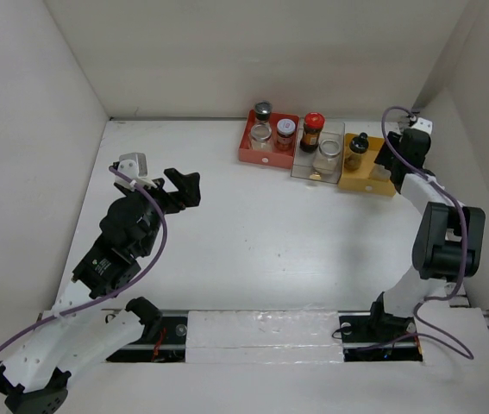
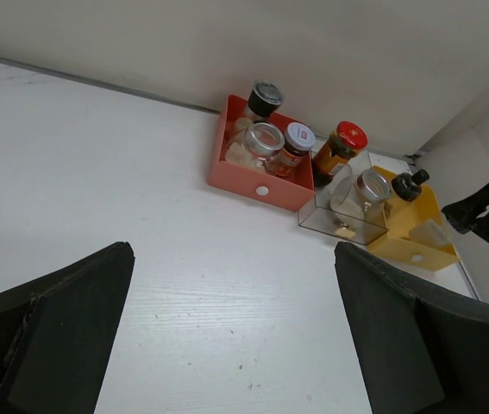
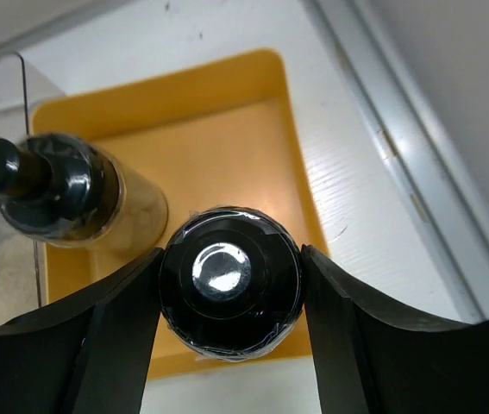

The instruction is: Organize the condiment bottles

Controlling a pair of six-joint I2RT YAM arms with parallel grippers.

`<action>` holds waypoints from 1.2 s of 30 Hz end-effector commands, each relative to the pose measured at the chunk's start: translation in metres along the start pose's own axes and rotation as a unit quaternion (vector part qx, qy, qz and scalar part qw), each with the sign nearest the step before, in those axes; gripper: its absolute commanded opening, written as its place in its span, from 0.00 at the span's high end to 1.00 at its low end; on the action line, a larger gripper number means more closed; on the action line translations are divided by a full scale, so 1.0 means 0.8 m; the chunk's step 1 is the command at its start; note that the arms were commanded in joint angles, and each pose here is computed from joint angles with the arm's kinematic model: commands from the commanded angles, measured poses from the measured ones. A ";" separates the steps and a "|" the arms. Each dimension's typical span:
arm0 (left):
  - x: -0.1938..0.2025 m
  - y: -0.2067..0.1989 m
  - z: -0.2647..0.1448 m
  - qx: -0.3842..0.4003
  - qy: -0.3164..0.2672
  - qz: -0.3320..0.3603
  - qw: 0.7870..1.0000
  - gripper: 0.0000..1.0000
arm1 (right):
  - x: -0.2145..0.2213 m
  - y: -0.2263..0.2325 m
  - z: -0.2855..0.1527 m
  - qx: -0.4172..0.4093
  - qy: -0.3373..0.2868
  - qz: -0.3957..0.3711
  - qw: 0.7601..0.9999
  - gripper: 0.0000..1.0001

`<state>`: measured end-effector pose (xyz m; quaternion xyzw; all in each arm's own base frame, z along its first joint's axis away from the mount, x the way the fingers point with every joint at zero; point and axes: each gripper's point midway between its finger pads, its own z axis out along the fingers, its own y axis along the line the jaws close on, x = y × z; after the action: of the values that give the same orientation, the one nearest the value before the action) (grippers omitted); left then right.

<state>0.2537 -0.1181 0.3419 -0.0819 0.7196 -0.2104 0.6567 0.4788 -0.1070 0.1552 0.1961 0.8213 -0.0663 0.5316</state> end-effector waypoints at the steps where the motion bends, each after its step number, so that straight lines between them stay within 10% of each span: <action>1: -0.012 -0.005 0.001 0.006 -0.018 -0.005 1.000 0.00 | -0.071 0.022 0.005 -0.036 -0.074 0.026 0.996 0.51; 6: -0.012 -0.005 0.001 0.006 -0.018 -0.005 1.000 0.00 | -0.044 0.019 0.019 -0.031 -0.050 0.023 0.998 0.44; 13: -0.007 -0.004 0.005 0.005 -0.015 -0.003 1.000 0.00 | -0.057 0.018 -0.002 -0.035 -0.065 0.025 0.997 0.06; 22: -0.010 -0.006 0.005 0.007 -0.019 -0.006 1.000 0.00 | -0.161 0.131 -0.165 -0.182 -0.204 0.000 0.962 0.04; 30: -0.018 0.003 -0.001 -0.007 -0.031 -0.004 0.999 0.00 | 0.001 0.373 -0.332 -0.485 -0.138 -0.149 0.850 0.04; 36: -0.020 0.001 -0.003 0.000 -0.033 -0.006 0.999 0.00 | 0.155 0.403 -0.384 -0.572 -0.030 -0.211 0.792 0.04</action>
<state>0.2538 -0.1136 0.3454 -0.0880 0.7141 -0.2049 0.6636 0.3249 0.3027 0.2260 -0.2848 0.7180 0.2801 0.5700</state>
